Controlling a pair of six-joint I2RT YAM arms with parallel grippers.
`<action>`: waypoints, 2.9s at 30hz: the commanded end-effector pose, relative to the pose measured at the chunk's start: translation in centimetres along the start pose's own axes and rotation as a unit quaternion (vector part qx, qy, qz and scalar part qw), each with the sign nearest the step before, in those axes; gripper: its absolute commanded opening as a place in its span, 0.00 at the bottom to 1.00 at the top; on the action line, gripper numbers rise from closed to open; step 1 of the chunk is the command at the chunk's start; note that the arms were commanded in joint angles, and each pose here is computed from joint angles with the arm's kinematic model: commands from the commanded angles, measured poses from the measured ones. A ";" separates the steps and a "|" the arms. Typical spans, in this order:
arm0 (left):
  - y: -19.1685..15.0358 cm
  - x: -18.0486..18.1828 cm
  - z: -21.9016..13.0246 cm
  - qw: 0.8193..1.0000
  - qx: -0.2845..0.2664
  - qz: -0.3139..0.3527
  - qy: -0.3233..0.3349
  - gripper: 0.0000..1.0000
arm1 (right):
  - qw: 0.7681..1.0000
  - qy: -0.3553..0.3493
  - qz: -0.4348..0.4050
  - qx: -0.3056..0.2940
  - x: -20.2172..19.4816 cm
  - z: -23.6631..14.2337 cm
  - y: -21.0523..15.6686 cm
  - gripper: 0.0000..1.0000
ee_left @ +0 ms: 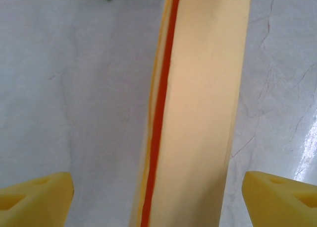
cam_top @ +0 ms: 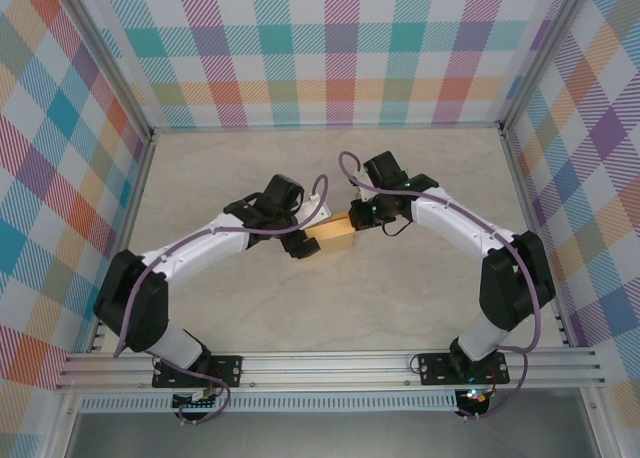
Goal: Fold the paper box
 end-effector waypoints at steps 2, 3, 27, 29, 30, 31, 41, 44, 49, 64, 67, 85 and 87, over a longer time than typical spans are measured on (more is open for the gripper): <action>0.1 0.3 -2.7 0.996 -0.036 -0.050 0.059 0.86 | 1.000 -0.003 0.000 0.015 0.0 0.4 -0.7 0.02; 0.0 0.4 -3.3 0.994 -0.037 -0.069 0.072 0.83 | 1.000 -0.003 0.000 0.015 0.0 0.4 -0.7 0.02; -1.2 0.4 -4.5 0.942 0.021 -0.312 0.126 0.62 | 1.000 -0.002 0.000 0.018 0.0 0.5 -0.8 0.02; -0.9 0.3 -3.9 0.943 0.027 -0.308 0.125 0.63 | 1.000 -0.002 0.000 0.016 0.0 0.4 -0.7 0.02; -0.9 0.2 -3.7 0.944 0.028 -0.305 0.126 0.63 | 1.000 -0.002 0.000 0.016 0.0 0.4 -0.7 0.02; -0.8 0.2 -3.4 0.944 0.030 -0.303 0.127 0.63 | 1.000 -0.002 -0.001 0.016 0.0 0.5 -0.7 0.02; -0.4 -0.2 -1.6 0.942 0.059 -0.296 0.146 0.59 | 1.000 -0.001 -0.001 0.018 0.0 0.7 -0.8 0.02; -0.3 -0.7 -1.1 0.943 0.065 -0.295 0.142 0.49 | 1.000 -0.001 0.000 0.018 0.0 0.7 -0.8 0.02; -0.1 -1.1 -0.5 0.940 0.080 -0.296 0.149 0.36 | 1.000 -0.001 0.000 0.020 -0.1 0.8 -0.9 0.02; 0.1 -1.8 0.0 0.921 0.109 -0.328 0.181 0.05 | 1.000 0.008 0.003 0.020 0.0 1.2 -1.0 0.03; 0.1 -1.8 0.0 0.915 0.106 -0.341 0.187 0.01 | 1.000 0.013 0.004 0.021 0.0 1.2 -1.1 0.03; 1.0 -1.8 -1.7 0.867 0.033 -0.468 0.167 0.23 | 1.000 0.018 0.003 0.023 0.7 1.5 -1.8 0.03; 1.1 -1.8 -1.8 0.862 0.027 -0.478 0.166 0.21 | 1.000 0.018 0.001 0.023 0.7 1.5 -1.8 0.03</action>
Point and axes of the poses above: each hand's point on the last joint's axis, 136 mm out from that joint toward the fingers, its own z axis out along the fingers, its own x axis along the line the jaws close on, y = z × x, the point moved 10 cm from there along -z, back along the fingers, and after that the axes turned 9 degrees about -z, right-handed, at the moved point
